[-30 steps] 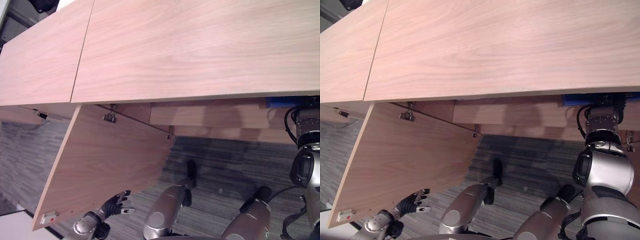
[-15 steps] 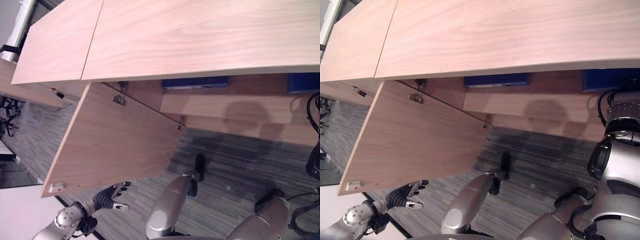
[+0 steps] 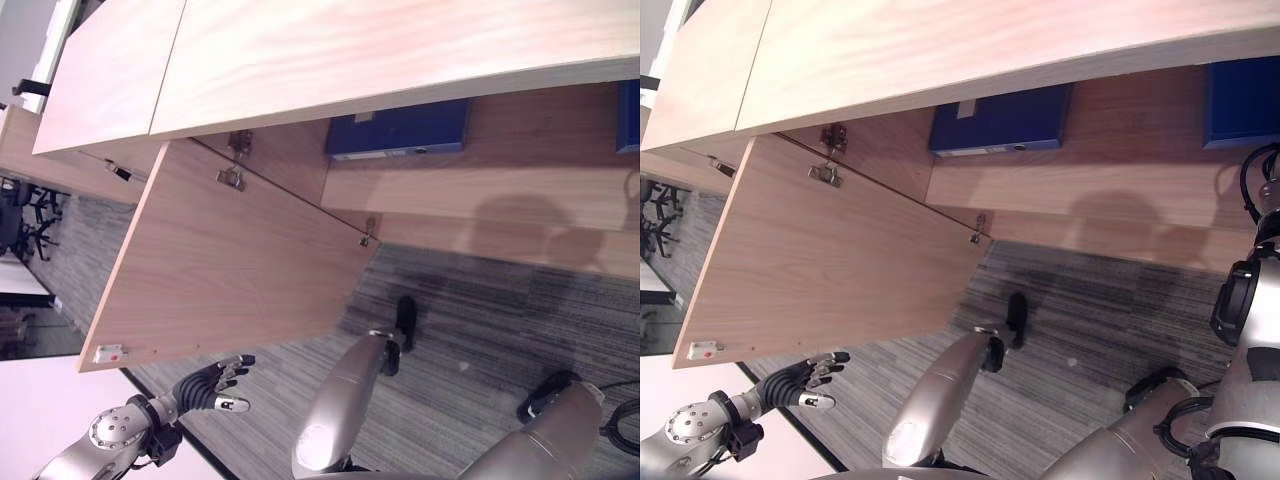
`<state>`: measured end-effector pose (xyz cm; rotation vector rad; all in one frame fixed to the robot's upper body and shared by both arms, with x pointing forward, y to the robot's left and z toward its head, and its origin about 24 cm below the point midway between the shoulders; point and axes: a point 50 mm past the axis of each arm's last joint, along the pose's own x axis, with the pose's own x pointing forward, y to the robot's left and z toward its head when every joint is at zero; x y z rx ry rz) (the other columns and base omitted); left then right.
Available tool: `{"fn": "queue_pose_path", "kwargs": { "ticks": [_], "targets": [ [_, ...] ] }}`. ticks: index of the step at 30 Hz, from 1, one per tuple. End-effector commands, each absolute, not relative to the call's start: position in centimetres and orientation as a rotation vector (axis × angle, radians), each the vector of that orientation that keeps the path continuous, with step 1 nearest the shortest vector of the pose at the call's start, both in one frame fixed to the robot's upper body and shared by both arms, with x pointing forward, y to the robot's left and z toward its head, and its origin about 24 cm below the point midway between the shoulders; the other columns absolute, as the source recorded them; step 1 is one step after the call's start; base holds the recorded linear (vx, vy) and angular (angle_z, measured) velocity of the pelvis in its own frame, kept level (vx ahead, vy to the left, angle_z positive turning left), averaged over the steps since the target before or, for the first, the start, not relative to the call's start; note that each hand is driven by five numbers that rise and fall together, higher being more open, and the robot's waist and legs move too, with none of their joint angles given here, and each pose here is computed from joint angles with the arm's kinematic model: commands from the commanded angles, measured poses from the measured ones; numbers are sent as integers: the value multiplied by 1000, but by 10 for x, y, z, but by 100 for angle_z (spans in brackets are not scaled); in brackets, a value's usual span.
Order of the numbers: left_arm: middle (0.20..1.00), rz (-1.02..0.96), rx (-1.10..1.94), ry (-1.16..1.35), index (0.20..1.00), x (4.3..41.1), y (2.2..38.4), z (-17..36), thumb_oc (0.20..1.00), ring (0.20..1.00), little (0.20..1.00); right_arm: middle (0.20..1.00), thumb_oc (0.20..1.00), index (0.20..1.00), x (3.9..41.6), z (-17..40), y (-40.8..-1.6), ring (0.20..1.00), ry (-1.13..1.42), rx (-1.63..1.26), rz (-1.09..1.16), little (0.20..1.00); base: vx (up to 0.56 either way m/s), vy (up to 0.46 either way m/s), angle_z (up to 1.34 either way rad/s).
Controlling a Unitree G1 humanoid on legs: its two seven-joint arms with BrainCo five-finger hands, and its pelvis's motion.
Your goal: Put the empty folder in the office cabinet
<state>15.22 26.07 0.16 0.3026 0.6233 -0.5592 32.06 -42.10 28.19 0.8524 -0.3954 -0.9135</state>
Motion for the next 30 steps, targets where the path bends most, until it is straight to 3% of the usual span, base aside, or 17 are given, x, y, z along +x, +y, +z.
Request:
{"fn": "queue_pose_path", "kwargs": {
  "ticks": [1,9,14,21,28,29,30],
  "targets": [
    [1000,-463,277,664,1000,147,278,-6,1000,1000,1000,200,200,200,308,350,-418,200,-587,719,-792,200,28,-30,-3],
    [1000,-461,264,626,1000,153,272,0,1000,1000,1000,200,200,200,308,337,-423,200,-503,717,-850,200,0,0,0],
    [1000,-468,239,609,1000,156,266,3,1000,1000,1000,1000,1000,1000,309,336,-422,1000,-453,684,-871,1000,-4,-7,1],
    [1000,-493,262,597,1000,164,261,7,1000,1000,1000,1000,1000,1000,306,323,-428,1000,-355,723,-923,1000,0,0,0],
    [1000,-448,322,619,1000,174,256,-14,1000,1000,1000,1000,1000,1000,326,324,-405,1000,-299,684,-901,1000,0,0,0],
    [1000,-325,328,860,1000,130,290,-62,1000,1000,1000,1000,1000,1000,318,327,-414,1000,-305,620,-932,1000,0,0,0],
    [1000,-317,447,888,1000,133,301,-67,1000,1000,1000,1000,1000,1000,324,314,-411,1000,-273,633,-931,1000,19,18,-13]
  ]
}}
